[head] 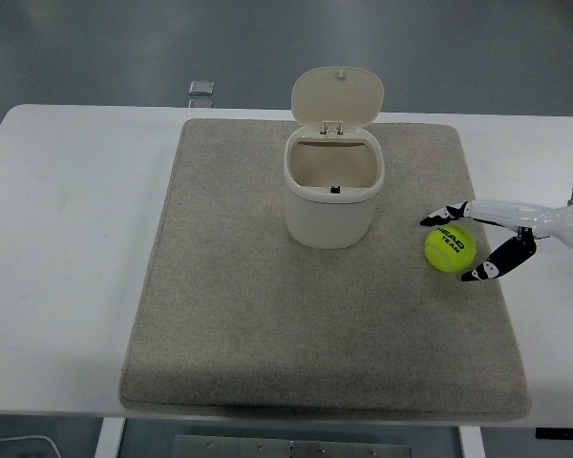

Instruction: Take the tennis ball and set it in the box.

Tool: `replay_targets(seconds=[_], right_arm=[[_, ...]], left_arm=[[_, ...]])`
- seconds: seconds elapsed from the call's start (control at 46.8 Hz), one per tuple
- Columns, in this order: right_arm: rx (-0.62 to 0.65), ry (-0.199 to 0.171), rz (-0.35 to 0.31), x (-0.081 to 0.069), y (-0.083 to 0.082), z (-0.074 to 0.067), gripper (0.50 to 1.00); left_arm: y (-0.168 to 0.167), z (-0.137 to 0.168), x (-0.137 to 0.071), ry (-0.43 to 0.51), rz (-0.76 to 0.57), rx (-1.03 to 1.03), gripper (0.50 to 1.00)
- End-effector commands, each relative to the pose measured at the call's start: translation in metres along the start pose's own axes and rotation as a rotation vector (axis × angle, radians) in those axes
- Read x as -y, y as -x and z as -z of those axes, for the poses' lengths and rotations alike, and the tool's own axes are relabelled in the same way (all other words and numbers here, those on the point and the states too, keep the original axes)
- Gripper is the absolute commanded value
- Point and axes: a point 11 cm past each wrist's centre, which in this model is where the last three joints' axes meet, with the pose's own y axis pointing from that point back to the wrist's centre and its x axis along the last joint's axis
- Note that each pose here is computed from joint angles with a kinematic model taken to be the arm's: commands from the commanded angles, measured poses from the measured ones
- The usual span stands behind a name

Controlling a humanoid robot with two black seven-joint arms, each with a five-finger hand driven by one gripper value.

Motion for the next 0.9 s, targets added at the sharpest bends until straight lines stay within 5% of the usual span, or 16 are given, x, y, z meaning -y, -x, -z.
replay_targets(seconds=[0.0,0.278,0.491,0.598,0.684,0.876], right_arm=[[0.001,0.000,0.001,0.000,0.000,0.000,0.885],[0.001,0.000,0.001,0.000,0.000,0.000,0.729],[-0.001,-0.001,0.001,0.000,-0.001,0.000,0.715],[0.003,-0.007,-0.007,-0.001,-0.007,0.003,0.636],[-0.001,-0.021,-0.011,-0.002,-0.019,0.009,0.505],[0.005,-0.073,-0.025,-0.006,-0.037,0.022,0.500]], left_arm=[[0.000,0.000,0.000,0.000,0.000,0.000,0.992],[0.000,0.000,0.000,0.000,0.000,0.000,0.992],[0.000,0.000,0.000,0.000,0.000,0.000,0.992],[0.000,0.000,0.000,0.000,0.000,0.000,0.992],[0.000,-0.001,0.000,0.001,0.000,0.000,0.992],[0.000,0.000,0.000,0.000,0.000,0.000,0.992]])
